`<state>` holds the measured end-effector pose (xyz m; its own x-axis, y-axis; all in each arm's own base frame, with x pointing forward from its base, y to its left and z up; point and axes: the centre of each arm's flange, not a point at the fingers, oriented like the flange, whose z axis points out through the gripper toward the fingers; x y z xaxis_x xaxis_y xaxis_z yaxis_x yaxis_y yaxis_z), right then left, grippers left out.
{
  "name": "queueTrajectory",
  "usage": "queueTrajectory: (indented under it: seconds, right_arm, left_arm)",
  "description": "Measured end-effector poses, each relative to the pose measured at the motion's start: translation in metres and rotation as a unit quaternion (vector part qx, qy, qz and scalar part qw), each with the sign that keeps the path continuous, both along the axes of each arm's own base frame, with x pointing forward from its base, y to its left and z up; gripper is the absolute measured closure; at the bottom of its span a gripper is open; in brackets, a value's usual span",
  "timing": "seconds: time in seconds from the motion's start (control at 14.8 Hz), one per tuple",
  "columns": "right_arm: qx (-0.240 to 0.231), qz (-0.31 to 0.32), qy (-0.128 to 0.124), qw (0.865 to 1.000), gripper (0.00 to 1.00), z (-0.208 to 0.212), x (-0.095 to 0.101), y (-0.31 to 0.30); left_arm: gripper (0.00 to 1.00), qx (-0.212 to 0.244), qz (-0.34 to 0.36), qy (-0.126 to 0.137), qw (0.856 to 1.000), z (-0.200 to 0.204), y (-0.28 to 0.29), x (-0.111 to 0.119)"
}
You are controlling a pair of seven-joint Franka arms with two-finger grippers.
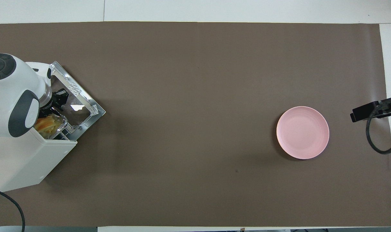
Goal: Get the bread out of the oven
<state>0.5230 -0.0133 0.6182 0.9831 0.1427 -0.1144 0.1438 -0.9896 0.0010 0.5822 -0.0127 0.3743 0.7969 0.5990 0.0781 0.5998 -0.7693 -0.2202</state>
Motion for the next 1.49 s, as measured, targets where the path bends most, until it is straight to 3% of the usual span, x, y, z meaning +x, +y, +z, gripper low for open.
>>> queueTrajectory:
  seconds: [0.2, 0.47, 0.61, 0.95, 1.15, 1.42, 1.49]
  right_arm:
    - [0.0, 0.0, 0.0, 1.0, 0.0, 0.0, 0.0, 0.0]
    - [0.0, 0.0, 0.0, 1.0, 0.0, 0.0, 0.0, 0.0]
    - [0.0, 0.0, 0.0, 1.0, 0.0, 0.0, 0.0, 0.0]
    - [0.0, 0.0, 0.0, 1.0, 0.0, 0.0, 0.0, 0.0]
    - [0.0, 0.0, 0.0, 1.0, 0.0, 0.0, 0.0, 0.0]
    - [0.0, 0.0, 0.0, 1.0, 0.0, 0.0, 0.0, 0.0]
    - [0.0, 0.0, 0.0, 1.0, 0.0, 0.0, 0.0, 0.0]
  left_arm:
    - [0.98, -0.008, -0.031, -0.023, 0.999, 0.016, -0.033, 0.011]
    - [0.98, -0.036, -0.127, -0.047, 0.99, 0.034, -0.157, 0.022]
    - [0.98, -0.055, -0.182, -0.038, 0.981, 0.027, -0.24, 0.008]
    - [0.98, -0.083, -0.293, 0.001, 0.953, -0.024, -0.415, -0.057]
    - [0.98, -0.083, -0.32, 0.007, 0.944, -0.04, -0.448, -0.08]
    - [0.98, -0.083, -0.32, 0.01, 0.944, -0.043, -0.447, -0.08]
    - [0.92, -0.088, -0.311, 0.01, 0.946, -0.042, -0.446, -0.078]
